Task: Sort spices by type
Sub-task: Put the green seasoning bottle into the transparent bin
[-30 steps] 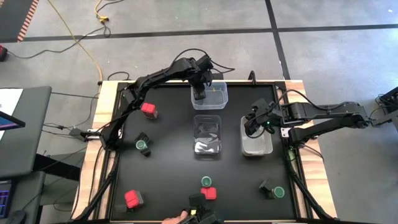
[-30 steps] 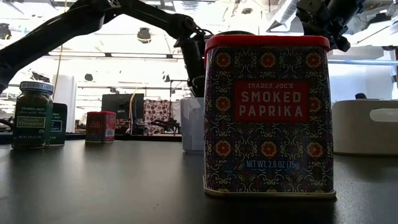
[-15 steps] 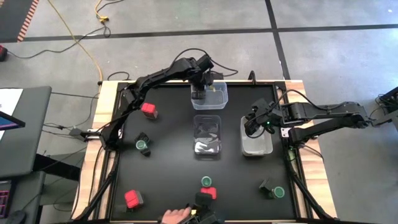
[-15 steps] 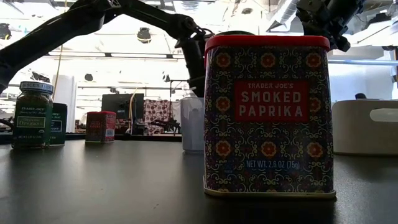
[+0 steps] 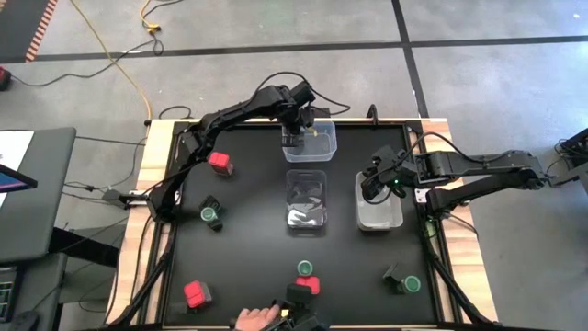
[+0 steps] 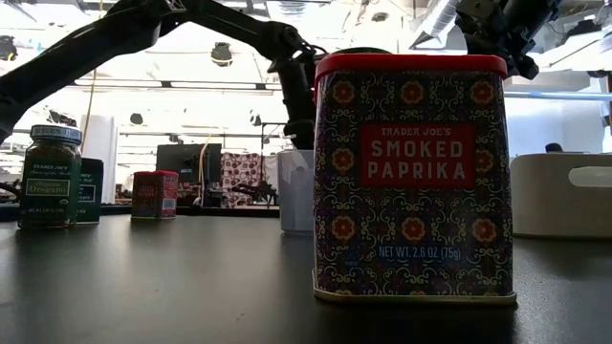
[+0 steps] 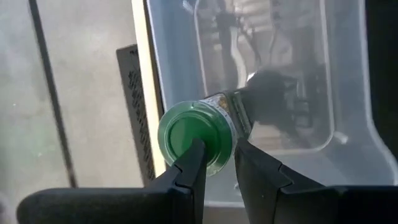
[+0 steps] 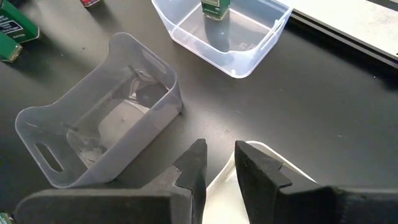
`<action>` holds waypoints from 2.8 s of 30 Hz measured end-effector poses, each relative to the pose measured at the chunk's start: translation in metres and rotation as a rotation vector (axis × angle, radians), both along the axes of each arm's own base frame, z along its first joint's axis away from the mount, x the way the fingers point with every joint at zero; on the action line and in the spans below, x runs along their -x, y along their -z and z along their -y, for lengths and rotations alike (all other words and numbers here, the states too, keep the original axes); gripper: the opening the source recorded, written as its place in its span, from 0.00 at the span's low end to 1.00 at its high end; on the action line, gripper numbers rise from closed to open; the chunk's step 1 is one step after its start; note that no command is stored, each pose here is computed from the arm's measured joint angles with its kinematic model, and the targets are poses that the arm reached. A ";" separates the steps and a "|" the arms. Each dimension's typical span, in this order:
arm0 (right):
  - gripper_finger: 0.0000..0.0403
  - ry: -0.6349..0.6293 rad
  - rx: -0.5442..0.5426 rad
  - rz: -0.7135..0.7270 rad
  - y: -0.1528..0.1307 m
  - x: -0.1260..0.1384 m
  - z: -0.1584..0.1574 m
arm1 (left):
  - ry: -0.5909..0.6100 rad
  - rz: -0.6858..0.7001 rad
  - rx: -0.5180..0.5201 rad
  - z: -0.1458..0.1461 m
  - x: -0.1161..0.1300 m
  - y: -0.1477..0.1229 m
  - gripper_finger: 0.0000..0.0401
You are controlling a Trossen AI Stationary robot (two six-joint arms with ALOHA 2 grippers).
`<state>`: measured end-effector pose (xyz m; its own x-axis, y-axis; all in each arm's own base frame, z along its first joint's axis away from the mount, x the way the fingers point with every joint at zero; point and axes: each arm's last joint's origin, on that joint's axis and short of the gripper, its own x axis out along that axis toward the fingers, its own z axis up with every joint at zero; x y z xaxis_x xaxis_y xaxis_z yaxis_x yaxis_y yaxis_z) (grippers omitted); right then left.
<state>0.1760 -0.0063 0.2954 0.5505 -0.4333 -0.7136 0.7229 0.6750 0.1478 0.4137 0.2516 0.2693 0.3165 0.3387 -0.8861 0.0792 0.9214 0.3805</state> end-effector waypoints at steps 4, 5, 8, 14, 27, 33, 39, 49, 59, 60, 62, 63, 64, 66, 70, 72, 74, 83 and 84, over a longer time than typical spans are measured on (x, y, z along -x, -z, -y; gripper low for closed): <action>0.28 0.000 0.000 0.000 0.000 0.000 0.000 | -0.011 -0.021 -0.025 -0.001 0.001 0.000 0.19; 0.28 0.000 0.000 0.000 0.000 0.000 0.000 | -0.016 -0.021 -0.025 -0.001 0.001 0.000 0.19; 0.28 0.000 0.000 0.000 0.000 0.000 0.000 | -0.031 -0.017 -0.022 -0.001 0.001 0.000 0.19; 0.28 0.000 0.000 0.000 0.000 0.000 0.000 | -0.048 -0.012 -0.017 -0.001 0.001 0.000 0.19; 0.28 0.000 0.000 0.000 0.000 0.000 0.000 | -0.119 0.022 0.055 0.005 0.008 -0.010 0.19; 0.28 0.000 0.000 0.000 0.000 0.000 0.000 | -0.162 0.074 0.146 0.014 0.018 -0.030 0.19; 0.28 0.000 0.000 0.001 0.000 0.000 0.000 | -0.267 0.148 0.298 0.030 0.033 -0.056 0.19; 0.28 0.001 0.000 0.001 0.000 0.000 0.000 | -0.246 0.253 0.427 0.087 0.039 -0.095 0.19; 0.28 0.001 0.000 0.001 0.000 0.000 0.000 | -0.251 0.384 0.456 0.159 0.048 -0.083 0.19; 0.28 0.001 0.000 0.001 0.000 0.000 0.000 | -0.266 0.399 0.459 0.165 0.049 -0.080 0.19; 0.28 0.001 0.000 0.001 0.000 0.000 0.000 | -0.283 0.411 0.471 0.176 0.051 -0.075 0.19; 0.28 0.001 0.000 0.001 0.000 0.000 0.000 | -0.293 0.418 0.472 0.180 0.051 -0.073 0.19; 0.28 0.001 0.000 0.001 0.000 0.000 0.000 | -0.300 0.411 0.481 0.185 0.051 -0.070 0.19; 0.28 0.001 0.000 0.001 0.000 0.000 0.000 | -0.312 0.402 0.500 0.192 0.050 -0.067 0.19; 0.28 -0.001 0.003 -0.001 0.000 0.000 0.000 | -0.337 0.386 0.527 0.202 0.048 -0.059 0.19; 0.28 -0.003 0.004 -0.002 0.000 0.000 0.000 | -0.347 0.375 0.529 0.205 0.048 -0.056 0.19; 0.28 -0.003 0.004 -0.002 0.000 0.000 0.000 | -0.348 0.370 0.528 0.205 0.048 -0.054 0.19; 0.28 -0.004 0.004 -0.004 0.000 0.000 0.000 | -0.353 0.374 0.526 0.205 0.048 -0.054 0.19; 0.28 -0.003 0.005 -0.004 0.000 0.000 0.000 | -0.353 0.374 0.526 0.205 0.048 -0.054 0.19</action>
<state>0.1761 -0.0067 0.2952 0.5492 -0.4348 -0.7137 0.7211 0.6781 0.1418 0.3656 0.0467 0.3235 0.5799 0.0362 -0.8139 -0.3048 0.9361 -0.1756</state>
